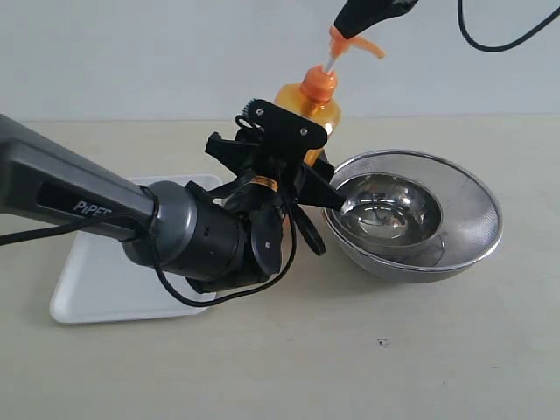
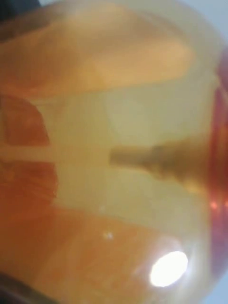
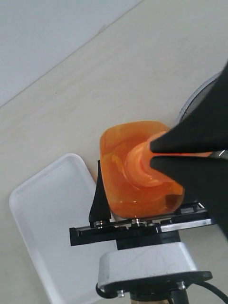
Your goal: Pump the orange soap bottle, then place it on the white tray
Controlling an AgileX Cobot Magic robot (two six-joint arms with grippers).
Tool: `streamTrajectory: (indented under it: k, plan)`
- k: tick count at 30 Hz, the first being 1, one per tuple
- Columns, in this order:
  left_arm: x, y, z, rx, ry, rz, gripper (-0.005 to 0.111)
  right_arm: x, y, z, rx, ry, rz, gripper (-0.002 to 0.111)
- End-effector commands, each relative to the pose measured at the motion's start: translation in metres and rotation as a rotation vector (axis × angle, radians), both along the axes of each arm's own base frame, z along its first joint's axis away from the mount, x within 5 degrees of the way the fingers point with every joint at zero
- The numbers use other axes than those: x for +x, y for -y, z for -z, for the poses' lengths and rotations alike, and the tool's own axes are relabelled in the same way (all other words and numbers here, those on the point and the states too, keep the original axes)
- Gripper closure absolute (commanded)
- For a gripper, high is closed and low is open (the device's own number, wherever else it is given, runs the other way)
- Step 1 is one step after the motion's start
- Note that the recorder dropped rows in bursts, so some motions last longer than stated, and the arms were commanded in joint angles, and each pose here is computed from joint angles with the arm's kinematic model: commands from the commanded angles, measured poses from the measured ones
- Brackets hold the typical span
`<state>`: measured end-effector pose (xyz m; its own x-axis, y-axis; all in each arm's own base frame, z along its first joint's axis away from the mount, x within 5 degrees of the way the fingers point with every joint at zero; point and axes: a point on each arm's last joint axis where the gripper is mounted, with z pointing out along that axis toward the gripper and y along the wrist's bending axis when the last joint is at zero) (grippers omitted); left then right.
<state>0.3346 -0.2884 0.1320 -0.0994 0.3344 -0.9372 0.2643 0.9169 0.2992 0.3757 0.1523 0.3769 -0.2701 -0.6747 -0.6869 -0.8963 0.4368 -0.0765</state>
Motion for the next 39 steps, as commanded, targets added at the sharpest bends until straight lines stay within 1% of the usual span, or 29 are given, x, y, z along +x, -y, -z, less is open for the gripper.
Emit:
streamTrajectory:
  k: [1,8,10,14,34,39]
  plan:
    - [-0.001,0.005,-0.012,-0.018,0.062,0.01,0.102,0.003,0.0,0.005,-0.012,-0.001,0.001,0.108]
    - [-0.001,0.005,-0.012,-0.018,0.062,0.01,0.102,0.003,0.0,0.01,-0.025,-0.031,-0.011,0.108]
    - [-0.001,0.005,-0.012,-0.018,0.062,0.01,0.102,0.008,-0.002,0.024,-0.041,-0.081,-0.023,0.108]
    - [-0.001,0.005,-0.012,-0.018,0.062,0.01,0.102,0.012,-0.003,0.033,-0.044,-0.112,-0.028,0.108]
    - [-0.001,0.006,-0.013,-0.018,0.064,0.01,0.102,0.014,-0.003,0.036,-0.049,-0.121,-0.025,0.108]
    - [-0.001,0.006,-0.013,-0.018,0.064,0.01,0.102,0.015,0.001,0.039,-0.094,-0.123,0.005,0.108]
